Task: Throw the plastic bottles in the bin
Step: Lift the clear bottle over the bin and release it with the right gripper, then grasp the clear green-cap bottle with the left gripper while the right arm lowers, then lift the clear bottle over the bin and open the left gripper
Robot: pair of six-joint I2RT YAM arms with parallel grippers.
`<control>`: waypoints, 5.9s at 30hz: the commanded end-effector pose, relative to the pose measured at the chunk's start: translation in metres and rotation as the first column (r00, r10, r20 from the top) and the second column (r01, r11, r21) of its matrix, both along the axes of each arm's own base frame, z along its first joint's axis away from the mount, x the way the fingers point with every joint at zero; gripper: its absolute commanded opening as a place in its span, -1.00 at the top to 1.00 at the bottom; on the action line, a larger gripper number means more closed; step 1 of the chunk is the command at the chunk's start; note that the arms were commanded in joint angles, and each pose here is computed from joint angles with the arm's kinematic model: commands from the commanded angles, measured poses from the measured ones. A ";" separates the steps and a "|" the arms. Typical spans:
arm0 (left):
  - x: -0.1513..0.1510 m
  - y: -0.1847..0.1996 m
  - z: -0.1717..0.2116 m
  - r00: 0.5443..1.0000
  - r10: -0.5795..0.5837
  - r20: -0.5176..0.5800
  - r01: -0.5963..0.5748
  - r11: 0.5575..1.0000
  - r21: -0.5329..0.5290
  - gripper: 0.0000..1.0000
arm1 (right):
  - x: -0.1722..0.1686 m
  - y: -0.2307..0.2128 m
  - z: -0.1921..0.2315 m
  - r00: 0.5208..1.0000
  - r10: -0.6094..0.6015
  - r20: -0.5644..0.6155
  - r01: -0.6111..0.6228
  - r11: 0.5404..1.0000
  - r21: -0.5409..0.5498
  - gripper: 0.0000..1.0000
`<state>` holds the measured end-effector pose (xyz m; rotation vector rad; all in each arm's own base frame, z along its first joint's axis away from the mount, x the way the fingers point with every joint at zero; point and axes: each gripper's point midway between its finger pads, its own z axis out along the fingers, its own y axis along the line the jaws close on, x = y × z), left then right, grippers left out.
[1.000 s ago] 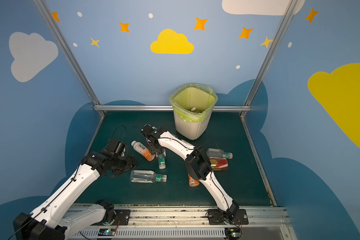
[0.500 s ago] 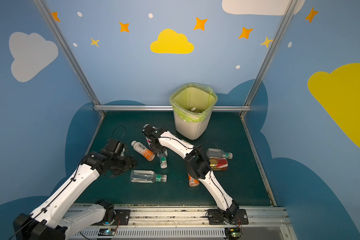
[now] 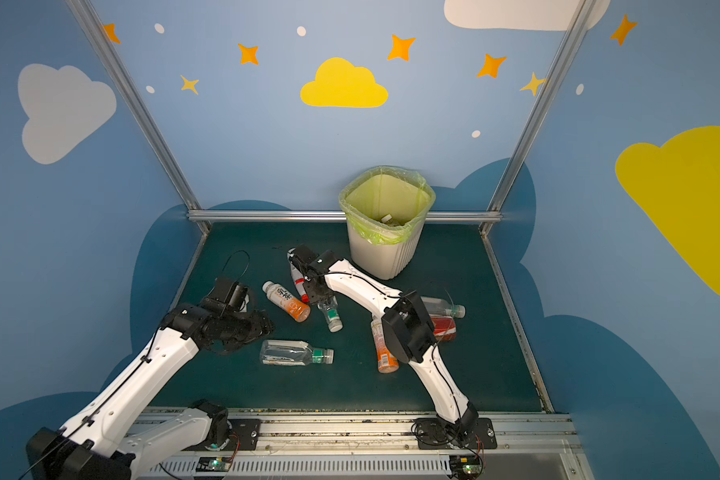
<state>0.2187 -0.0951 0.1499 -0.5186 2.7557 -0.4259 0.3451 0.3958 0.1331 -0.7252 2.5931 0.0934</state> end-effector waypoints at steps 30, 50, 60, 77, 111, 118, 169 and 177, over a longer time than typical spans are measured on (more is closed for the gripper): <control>0.008 -0.010 0.015 0.998 -0.061 0.003 0.061 0.998 -0.025 -0.42 | 0.070 -0.206 0.342 0.545 -0.414 0.729 0.159 0.905 0.395 -0.84; -0.037 -0.052 -0.019 0.963 -0.242 -0.120 0.247 0.969 0.025 -0.26 | -0.096 -0.240 0.117 0.943 -0.332 -0.031 0.324 0.890 0.322 -0.81; -0.050 -0.056 -0.038 0.951 -0.208 -0.228 0.223 0.974 0.043 -0.43 | -0.111 -0.223 0.091 0.959 -0.249 -0.135 0.280 0.896 0.344 -0.81; -0.011 -0.053 -0.071 0.984 0.057 -0.168 -0.046 0.997 0.067 -0.85 | -0.104 -0.219 0.099 0.973 -0.220 -0.071 0.230 0.895 0.382 -0.84; 0.049 -0.065 -0.101 0.951 -0.139 -0.275 0.179 0.976 0.127 -0.37 | -0.101 -0.241 0.102 0.959 -0.278 -0.051 0.277 0.892 0.357 -0.84; 0.050 -0.068 -0.096 0.953 -0.153 -0.262 0.188 0.975 0.116 -0.15 | -0.106 -0.247 0.103 0.953 -0.301 -0.047 0.297 0.883 0.363 -0.84; 0.176 -0.117 0.417 0.291 -0.171 0.941 0.213 0.971 0.110 -1.00 | -0.091 -0.270 0.168 0.911 -0.395 0.123 0.312 0.851 0.422 -0.84; 0.142 -0.085 0.319 0.560 -0.290 0.776 0.204 0.956 0.210 -1.00 | -0.090 -0.316 0.147 0.793 -0.610 0.009 0.553 0.725 0.410 -0.84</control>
